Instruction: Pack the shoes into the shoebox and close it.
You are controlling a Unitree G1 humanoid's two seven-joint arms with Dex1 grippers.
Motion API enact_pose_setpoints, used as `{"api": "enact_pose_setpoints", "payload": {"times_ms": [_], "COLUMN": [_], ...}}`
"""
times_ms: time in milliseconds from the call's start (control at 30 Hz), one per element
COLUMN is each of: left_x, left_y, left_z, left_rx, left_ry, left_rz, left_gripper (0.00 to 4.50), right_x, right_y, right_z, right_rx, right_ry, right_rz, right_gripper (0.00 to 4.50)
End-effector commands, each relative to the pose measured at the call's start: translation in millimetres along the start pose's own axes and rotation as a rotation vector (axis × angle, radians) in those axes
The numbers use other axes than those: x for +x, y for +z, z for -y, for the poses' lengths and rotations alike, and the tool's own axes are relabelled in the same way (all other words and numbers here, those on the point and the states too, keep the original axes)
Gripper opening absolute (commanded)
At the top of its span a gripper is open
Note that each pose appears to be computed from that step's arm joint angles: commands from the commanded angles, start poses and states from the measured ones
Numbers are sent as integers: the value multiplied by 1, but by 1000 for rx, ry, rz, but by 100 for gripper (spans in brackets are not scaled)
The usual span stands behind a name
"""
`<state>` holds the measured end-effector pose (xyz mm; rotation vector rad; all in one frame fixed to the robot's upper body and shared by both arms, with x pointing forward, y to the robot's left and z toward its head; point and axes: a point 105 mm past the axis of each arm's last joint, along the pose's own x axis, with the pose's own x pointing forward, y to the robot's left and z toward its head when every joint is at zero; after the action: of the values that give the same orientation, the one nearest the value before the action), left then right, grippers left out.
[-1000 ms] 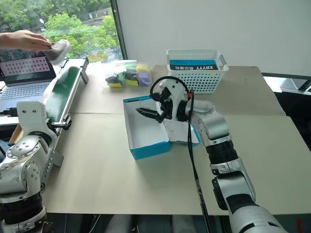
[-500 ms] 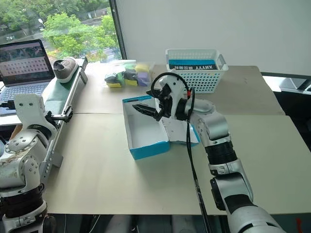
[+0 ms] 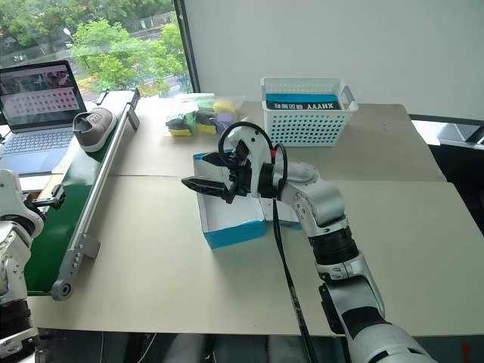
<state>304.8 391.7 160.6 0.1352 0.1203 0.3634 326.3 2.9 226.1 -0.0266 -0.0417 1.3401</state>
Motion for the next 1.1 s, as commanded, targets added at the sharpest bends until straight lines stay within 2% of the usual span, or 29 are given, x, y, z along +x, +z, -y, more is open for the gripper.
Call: {"api": "enact_pose_setpoints", "payload": {"times_ms": [33, 233, 433, 733, 833, 900, 1033, 1100], "left_x": [5, 14, 27, 36, 38, 39, 39, 39], "left_y": [11, -9, -10, -16, -21, -19, -13, -2], "left_z": [7, -2, -2, 9, 4, 2, 6, 15], "left_rx": [-36, -16, -13, -3, -17, -44, -64, -82], "left_ry": [-127, -165, -183, -229, -201, -185, -201, -225], "left_rz": [61, 18, 20, 9, -7, -1, 23, 54], "left_gripper": [450, 450, 450, 450, 379, 303, 184, 117], "right_x": [0, -3, -8, -10, -12, -15, -16, -16], "right_y": [11, 9, -9, -7, -5, -5, -5, -5], "right_z": [-11, -19, -9, -11, -8, -6, -4, -3], "right_rx": [-11, 39, -10, -2, -5, -10, -11, -10], "right_ry": [47, 82, 3, -8, -23, -37, -46, -48], "right_rz": [37, 30, -82, -69, -69, -74, -76, -76], "right_gripper": [446, 446, 446, 446, 450, 450, 450, 450]}}
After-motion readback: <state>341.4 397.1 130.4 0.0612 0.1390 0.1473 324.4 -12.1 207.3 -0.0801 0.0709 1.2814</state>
